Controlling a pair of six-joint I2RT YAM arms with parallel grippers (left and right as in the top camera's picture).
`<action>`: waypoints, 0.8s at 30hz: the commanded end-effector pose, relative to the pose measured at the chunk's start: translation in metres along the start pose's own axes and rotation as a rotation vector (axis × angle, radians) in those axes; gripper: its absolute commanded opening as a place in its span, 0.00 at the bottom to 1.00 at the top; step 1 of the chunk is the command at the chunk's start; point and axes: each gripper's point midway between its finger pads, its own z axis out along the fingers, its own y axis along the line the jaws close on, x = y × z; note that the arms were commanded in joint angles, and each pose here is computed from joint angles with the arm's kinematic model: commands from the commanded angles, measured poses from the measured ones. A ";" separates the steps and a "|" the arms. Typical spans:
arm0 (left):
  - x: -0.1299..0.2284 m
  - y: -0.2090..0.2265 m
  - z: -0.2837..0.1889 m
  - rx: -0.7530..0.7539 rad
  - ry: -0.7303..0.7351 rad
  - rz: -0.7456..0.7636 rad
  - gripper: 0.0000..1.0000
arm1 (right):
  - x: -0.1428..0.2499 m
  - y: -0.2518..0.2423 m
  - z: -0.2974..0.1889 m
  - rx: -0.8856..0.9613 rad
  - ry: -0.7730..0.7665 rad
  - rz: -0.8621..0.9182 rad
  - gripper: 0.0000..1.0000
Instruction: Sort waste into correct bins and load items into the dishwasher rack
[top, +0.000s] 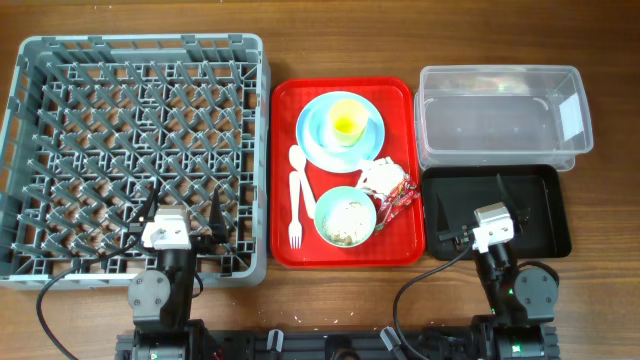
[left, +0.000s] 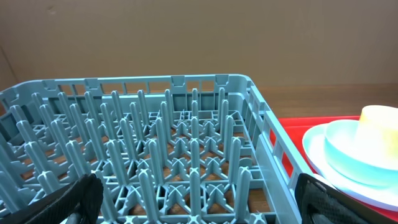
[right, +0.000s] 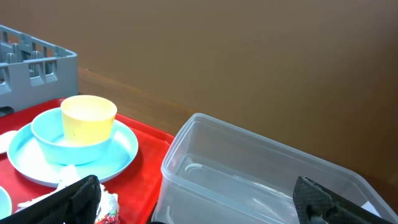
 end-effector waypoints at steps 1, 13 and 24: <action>0.001 -0.009 0.000 0.051 0.000 0.012 1.00 | 0.000 -0.003 0.000 0.013 -0.002 -0.011 1.00; -0.145 -0.072 -0.054 0.449 -0.193 -0.093 1.00 | 0.000 -0.003 0.000 0.013 -0.002 -0.012 1.00; -0.254 -0.106 -0.019 0.660 0.485 -0.324 1.00 | 0.000 -0.002 0.000 0.012 -0.002 -0.012 1.00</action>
